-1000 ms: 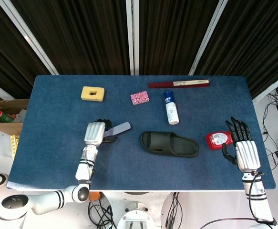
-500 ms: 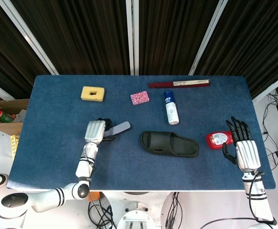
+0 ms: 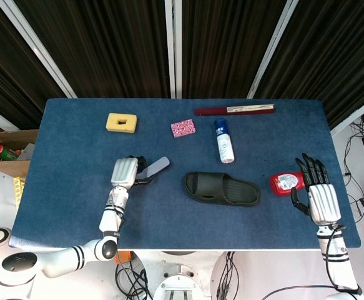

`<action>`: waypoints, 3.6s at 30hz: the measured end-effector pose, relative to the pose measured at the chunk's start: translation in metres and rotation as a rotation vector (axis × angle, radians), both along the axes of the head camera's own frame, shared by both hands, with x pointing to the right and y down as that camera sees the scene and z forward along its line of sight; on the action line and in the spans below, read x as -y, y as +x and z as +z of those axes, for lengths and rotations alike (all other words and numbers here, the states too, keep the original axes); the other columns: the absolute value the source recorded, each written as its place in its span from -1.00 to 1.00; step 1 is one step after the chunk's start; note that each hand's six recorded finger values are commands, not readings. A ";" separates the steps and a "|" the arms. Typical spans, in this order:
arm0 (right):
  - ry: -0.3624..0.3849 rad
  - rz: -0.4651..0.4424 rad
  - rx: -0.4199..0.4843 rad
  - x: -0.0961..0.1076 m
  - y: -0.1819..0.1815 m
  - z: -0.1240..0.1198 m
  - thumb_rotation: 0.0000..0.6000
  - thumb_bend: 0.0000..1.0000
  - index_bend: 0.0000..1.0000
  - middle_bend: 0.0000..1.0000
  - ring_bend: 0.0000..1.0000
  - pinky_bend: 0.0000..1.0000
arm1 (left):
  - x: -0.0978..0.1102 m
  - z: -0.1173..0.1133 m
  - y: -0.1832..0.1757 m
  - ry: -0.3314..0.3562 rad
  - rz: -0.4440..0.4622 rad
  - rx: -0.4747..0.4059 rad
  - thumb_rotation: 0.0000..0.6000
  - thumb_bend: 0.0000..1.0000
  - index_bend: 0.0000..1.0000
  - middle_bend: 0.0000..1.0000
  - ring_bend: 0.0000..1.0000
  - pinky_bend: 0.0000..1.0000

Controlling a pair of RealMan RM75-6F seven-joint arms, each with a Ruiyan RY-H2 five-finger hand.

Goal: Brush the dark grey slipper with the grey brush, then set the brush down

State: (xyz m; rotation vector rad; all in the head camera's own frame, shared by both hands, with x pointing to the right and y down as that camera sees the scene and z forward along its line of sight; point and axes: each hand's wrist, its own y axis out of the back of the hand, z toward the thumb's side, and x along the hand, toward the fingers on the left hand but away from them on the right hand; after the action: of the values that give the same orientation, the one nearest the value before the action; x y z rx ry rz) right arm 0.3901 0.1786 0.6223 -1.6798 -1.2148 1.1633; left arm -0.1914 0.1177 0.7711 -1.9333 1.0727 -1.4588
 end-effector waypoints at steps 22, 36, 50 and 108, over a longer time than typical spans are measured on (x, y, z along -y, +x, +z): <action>-0.019 -0.006 0.003 -0.001 -0.002 0.003 1.00 -0.03 -1.00 -1.00 -1.00 -1.00 | 0.008 -0.005 -0.001 0.033 -0.063 -0.146 1.00 -0.13 0.17 0.19 0.66 0.95; -0.029 -0.008 0.004 -0.001 -0.002 0.004 1.00 -0.05 -1.00 -1.00 -1.00 -1.00 | 0.013 -0.006 -0.005 0.083 -0.082 -0.205 1.00 -0.13 0.41 0.98 1.00 1.00; -0.034 -0.014 0.007 -0.002 -0.003 0.005 1.00 -0.05 -1.00 -1.00 -1.00 -1.00 | 0.018 -0.015 -0.005 0.090 -0.133 -0.312 1.00 -0.02 0.75 1.00 1.00 1.00; -0.487 -0.370 -0.108 -0.055 -0.076 0.094 1.00 0.56 -0.72 -0.43 -1.00 -1.00 | 0.014 -0.033 0.115 -0.201 0.034 -0.546 1.00 0.13 0.81 1.00 1.00 1.00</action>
State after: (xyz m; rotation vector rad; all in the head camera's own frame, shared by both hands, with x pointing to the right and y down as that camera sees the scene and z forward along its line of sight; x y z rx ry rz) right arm 0.3140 0.2340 0.7159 -2.0530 -0.5382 1.3576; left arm -0.0767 0.1034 0.7381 -2.5694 1.1367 -1.0729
